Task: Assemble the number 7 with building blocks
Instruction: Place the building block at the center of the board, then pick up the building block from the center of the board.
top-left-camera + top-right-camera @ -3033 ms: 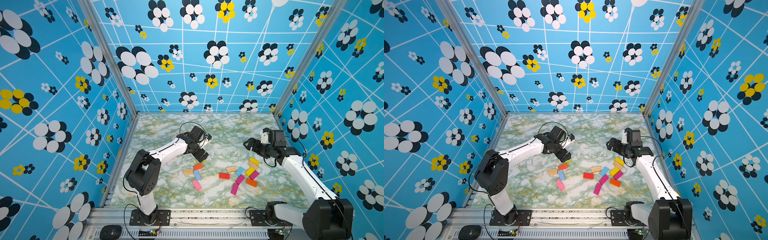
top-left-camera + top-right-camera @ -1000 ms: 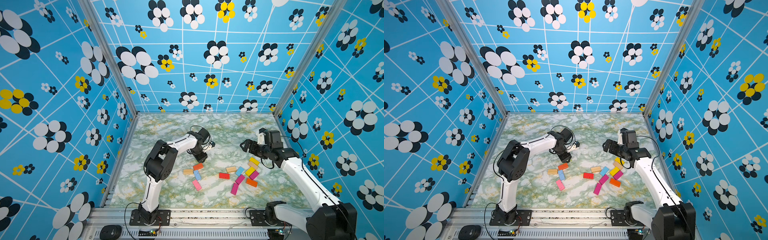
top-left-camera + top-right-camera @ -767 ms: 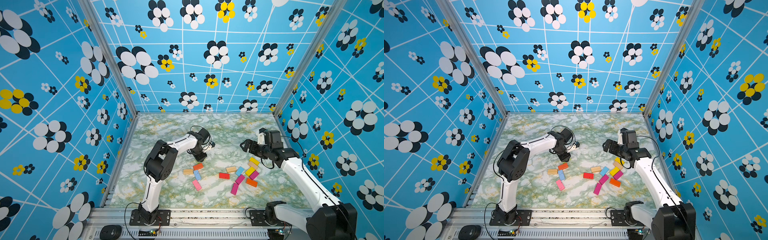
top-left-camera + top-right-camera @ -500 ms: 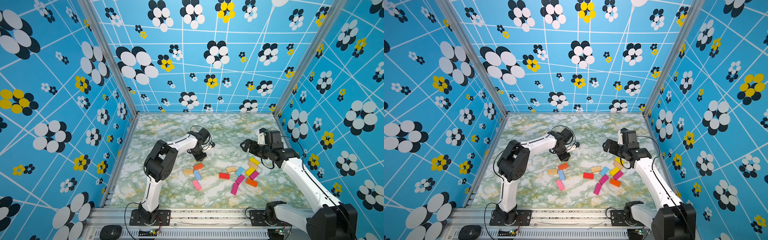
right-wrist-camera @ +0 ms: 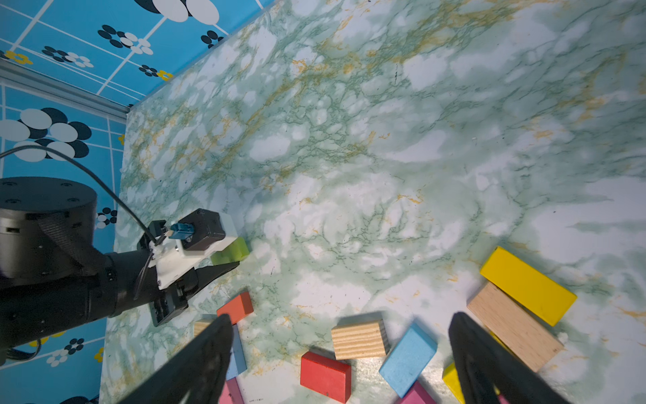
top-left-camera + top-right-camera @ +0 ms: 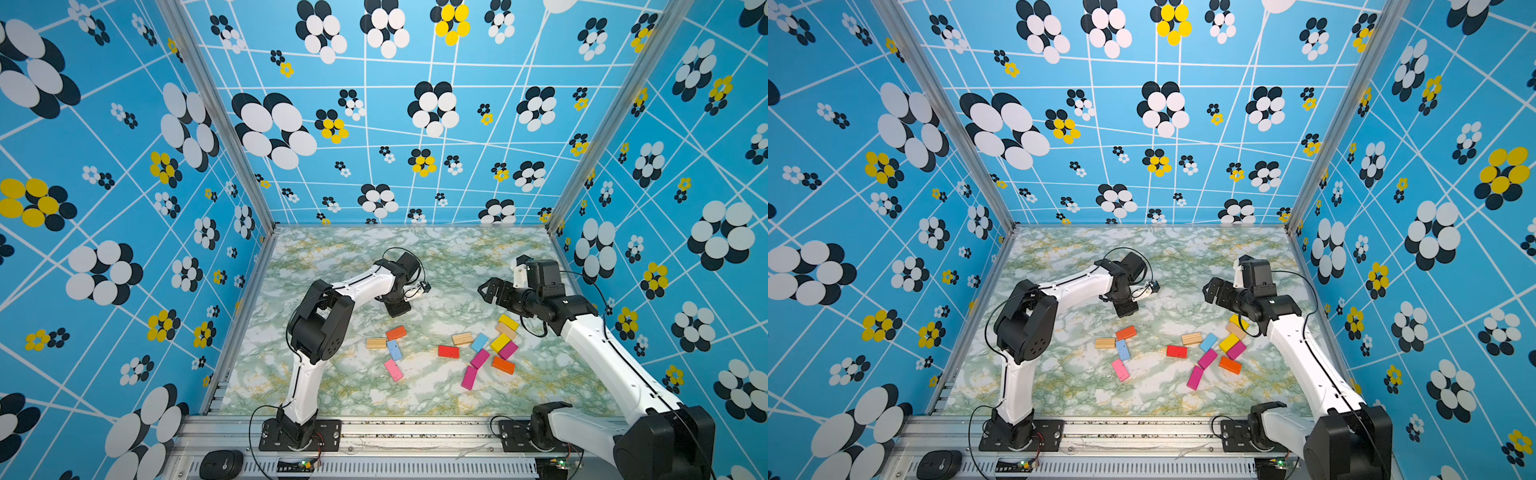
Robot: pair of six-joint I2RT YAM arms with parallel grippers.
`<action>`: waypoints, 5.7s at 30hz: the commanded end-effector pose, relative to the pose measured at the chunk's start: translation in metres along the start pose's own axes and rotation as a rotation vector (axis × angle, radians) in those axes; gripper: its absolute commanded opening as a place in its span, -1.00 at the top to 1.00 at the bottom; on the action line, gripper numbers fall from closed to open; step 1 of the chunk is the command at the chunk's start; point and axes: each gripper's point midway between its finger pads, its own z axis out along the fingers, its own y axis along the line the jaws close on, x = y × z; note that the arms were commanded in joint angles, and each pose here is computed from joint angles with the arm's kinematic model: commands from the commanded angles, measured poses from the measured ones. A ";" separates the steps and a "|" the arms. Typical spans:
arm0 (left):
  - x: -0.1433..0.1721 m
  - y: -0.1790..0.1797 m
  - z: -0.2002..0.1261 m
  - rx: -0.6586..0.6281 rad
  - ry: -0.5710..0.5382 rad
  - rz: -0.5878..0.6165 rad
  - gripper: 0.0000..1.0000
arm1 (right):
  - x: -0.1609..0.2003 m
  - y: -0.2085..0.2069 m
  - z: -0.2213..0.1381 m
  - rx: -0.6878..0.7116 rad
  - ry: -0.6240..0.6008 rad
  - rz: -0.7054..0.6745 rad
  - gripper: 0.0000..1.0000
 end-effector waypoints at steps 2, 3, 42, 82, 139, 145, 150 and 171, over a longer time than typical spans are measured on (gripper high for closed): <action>-0.005 0.012 -0.015 0.004 -0.042 0.119 0.66 | 0.001 0.005 -0.001 0.006 0.012 0.008 -0.96; -0.003 0.012 -0.014 0.013 -0.046 0.150 0.65 | 0.002 0.006 -0.002 0.005 0.013 0.007 -0.96; 0.028 0.006 0.019 0.160 -0.059 0.400 0.37 | 0.022 -0.006 -0.008 0.054 0.037 -0.012 -0.97; 0.002 0.038 -0.091 -0.095 -0.272 0.138 -0.98 | 0.019 0.006 -0.019 0.001 0.018 -0.015 -0.97; 0.119 0.084 -0.151 0.415 -0.700 -1.321 -0.98 | 0.141 0.148 0.047 -0.481 0.381 -1.452 -0.86; 0.123 0.077 -0.147 0.386 -0.674 -1.306 -0.98 | 0.154 0.156 0.062 -0.580 0.401 -1.726 -0.75; 0.123 0.070 -0.143 0.356 -0.632 -1.277 -0.98 | 0.171 0.153 0.085 -0.594 0.531 -1.857 -0.58; 0.124 0.064 -0.125 0.355 -0.558 -1.277 -0.98 | 0.188 0.173 0.152 -0.621 0.521 -1.980 -0.36</action>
